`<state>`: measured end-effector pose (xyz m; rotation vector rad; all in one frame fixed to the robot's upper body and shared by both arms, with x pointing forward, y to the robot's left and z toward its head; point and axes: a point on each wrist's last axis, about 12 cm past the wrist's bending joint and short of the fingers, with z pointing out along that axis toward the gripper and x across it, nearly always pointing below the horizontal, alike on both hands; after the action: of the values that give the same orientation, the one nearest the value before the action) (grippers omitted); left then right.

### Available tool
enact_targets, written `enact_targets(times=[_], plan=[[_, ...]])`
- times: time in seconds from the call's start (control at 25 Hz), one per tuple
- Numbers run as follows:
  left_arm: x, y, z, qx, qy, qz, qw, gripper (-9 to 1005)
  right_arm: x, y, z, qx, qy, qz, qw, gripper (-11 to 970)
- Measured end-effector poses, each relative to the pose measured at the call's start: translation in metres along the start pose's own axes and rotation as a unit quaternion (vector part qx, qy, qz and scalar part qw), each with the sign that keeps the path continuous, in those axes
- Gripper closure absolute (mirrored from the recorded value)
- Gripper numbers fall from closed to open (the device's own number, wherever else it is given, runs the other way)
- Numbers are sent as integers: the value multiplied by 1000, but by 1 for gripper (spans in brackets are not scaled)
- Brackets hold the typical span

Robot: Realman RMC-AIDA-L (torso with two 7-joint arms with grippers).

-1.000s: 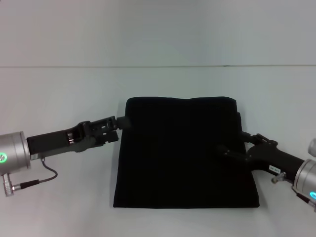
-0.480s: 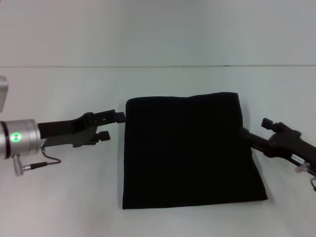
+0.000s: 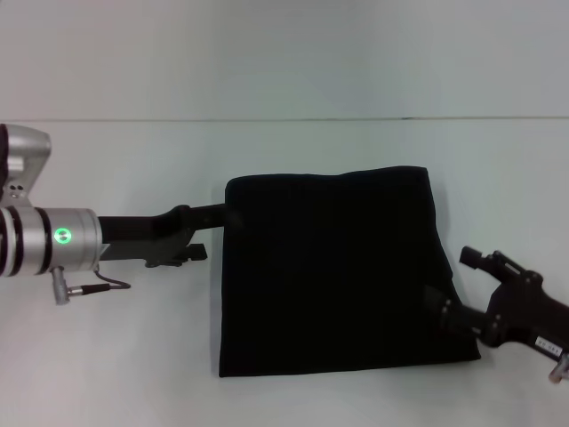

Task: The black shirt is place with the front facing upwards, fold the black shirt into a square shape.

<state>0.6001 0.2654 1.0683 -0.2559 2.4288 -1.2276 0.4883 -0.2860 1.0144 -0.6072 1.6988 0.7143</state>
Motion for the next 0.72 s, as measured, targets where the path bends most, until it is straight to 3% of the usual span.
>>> enact_targets(times=[0.72], plan=[[18,-10,29,-13,35,9,999,146,2,8,-2,-26,-4,-11,1000,12]])
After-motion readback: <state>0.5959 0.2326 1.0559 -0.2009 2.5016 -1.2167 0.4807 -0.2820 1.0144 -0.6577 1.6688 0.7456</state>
